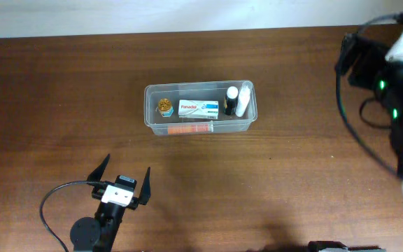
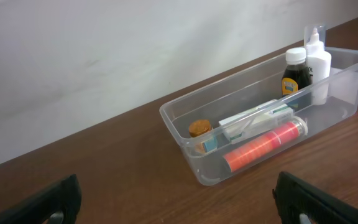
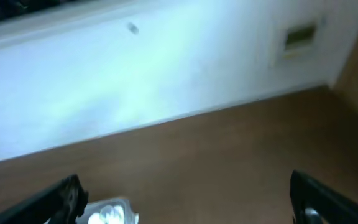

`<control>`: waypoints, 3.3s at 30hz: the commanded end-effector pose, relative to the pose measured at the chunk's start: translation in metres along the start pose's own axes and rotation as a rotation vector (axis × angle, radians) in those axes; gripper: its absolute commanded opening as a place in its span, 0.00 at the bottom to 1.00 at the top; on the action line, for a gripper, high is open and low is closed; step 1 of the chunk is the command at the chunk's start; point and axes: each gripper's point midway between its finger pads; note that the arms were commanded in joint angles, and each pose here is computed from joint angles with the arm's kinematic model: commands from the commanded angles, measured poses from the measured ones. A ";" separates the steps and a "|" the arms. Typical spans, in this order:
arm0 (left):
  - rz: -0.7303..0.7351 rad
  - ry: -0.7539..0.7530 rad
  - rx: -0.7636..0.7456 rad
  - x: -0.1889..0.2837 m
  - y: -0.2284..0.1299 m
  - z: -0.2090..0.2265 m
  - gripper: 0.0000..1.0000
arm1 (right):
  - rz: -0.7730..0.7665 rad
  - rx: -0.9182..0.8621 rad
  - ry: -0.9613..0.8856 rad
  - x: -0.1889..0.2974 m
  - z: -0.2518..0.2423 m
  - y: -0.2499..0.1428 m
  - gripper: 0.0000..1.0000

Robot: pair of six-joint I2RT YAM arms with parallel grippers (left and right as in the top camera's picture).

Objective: Pack container

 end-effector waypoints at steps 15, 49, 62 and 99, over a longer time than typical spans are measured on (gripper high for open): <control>0.000 0.012 0.002 0.000 -0.002 0.002 0.99 | -0.376 0.292 0.183 0.057 0.040 -0.115 0.98; 0.001 0.012 0.002 0.000 -0.002 0.002 1.00 | -0.678 0.305 0.204 0.059 0.052 -0.200 0.98; 0.001 0.012 0.002 0.000 -0.002 0.002 1.00 | -0.674 0.306 0.208 0.047 0.053 -0.215 0.98; 0.001 0.012 0.002 0.000 -0.002 0.002 1.00 | -0.301 0.128 0.147 0.001 0.032 -0.293 0.98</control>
Point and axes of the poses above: each gripper's point midway between its finger pads, its own x axis back along the fingers, its own z axis along the line the jaws close on, y = z × x, and after that the axes turned 9 degrees about x, right-handed
